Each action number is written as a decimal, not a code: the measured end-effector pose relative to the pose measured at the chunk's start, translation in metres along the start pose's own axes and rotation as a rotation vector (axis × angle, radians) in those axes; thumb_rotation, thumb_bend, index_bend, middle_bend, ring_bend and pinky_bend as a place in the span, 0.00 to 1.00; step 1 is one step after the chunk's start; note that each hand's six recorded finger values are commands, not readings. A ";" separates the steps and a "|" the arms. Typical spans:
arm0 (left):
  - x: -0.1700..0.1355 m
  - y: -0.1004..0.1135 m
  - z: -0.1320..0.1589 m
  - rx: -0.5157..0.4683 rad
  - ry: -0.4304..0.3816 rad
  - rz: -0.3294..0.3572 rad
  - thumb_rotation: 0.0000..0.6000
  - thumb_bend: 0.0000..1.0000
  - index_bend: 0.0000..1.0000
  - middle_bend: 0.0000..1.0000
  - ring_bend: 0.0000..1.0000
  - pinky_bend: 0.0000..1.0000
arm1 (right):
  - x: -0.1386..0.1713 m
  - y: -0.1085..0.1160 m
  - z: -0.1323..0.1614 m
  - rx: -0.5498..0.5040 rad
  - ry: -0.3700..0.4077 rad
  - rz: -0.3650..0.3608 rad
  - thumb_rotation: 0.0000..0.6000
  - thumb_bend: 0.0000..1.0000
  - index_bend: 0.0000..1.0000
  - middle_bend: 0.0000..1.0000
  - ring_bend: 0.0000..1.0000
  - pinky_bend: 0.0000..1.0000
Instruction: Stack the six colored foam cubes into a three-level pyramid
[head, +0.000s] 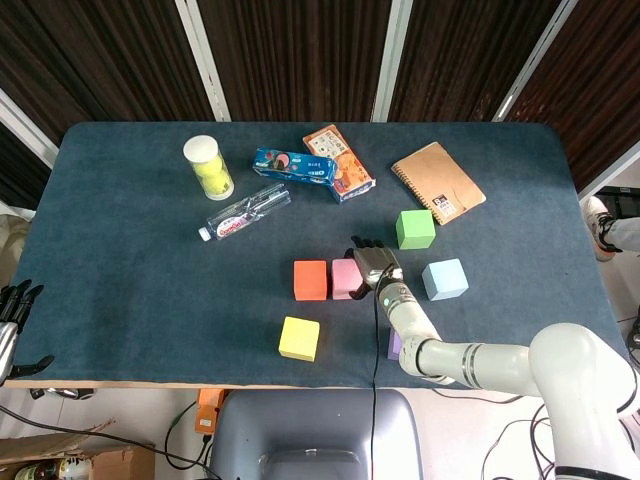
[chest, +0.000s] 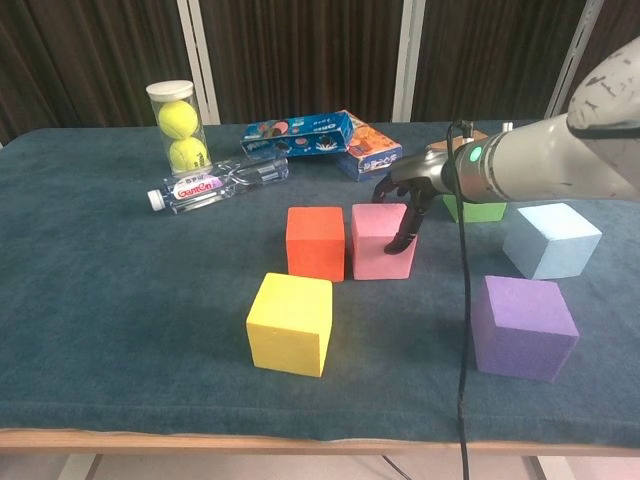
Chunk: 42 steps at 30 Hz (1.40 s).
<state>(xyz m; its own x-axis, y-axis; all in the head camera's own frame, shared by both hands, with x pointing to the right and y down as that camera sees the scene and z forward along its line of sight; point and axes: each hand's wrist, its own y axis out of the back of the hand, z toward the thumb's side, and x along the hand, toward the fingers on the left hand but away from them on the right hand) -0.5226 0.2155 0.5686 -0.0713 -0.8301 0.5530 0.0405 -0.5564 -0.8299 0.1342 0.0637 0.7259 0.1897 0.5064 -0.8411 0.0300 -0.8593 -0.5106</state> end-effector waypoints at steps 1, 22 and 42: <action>0.000 0.000 0.000 -0.001 0.000 0.000 0.98 0.10 0.08 0.00 0.00 0.11 | 0.000 0.000 0.001 0.001 0.001 -0.001 1.00 0.19 0.41 0.00 0.00 0.00; -0.001 -0.001 -0.005 -0.010 0.004 -0.006 0.98 0.10 0.08 0.00 0.00 0.11 | -0.004 -0.004 0.017 0.010 0.009 -0.007 1.00 0.19 0.25 0.00 0.00 0.00; -0.002 0.000 -0.009 -0.013 0.012 -0.007 0.97 0.10 0.08 0.00 0.00 0.11 | 0.003 -0.003 0.018 0.035 0.036 0.008 1.00 0.19 0.00 0.00 0.00 0.00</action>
<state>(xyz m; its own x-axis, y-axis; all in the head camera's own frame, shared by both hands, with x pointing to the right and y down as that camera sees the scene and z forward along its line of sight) -0.5319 0.2177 0.5663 -0.0838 -0.8256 0.5580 0.0271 -0.5616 -0.8269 0.1172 0.0694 0.7222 0.2247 0.4962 -0.8386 -0.0057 -0.8599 -0.5104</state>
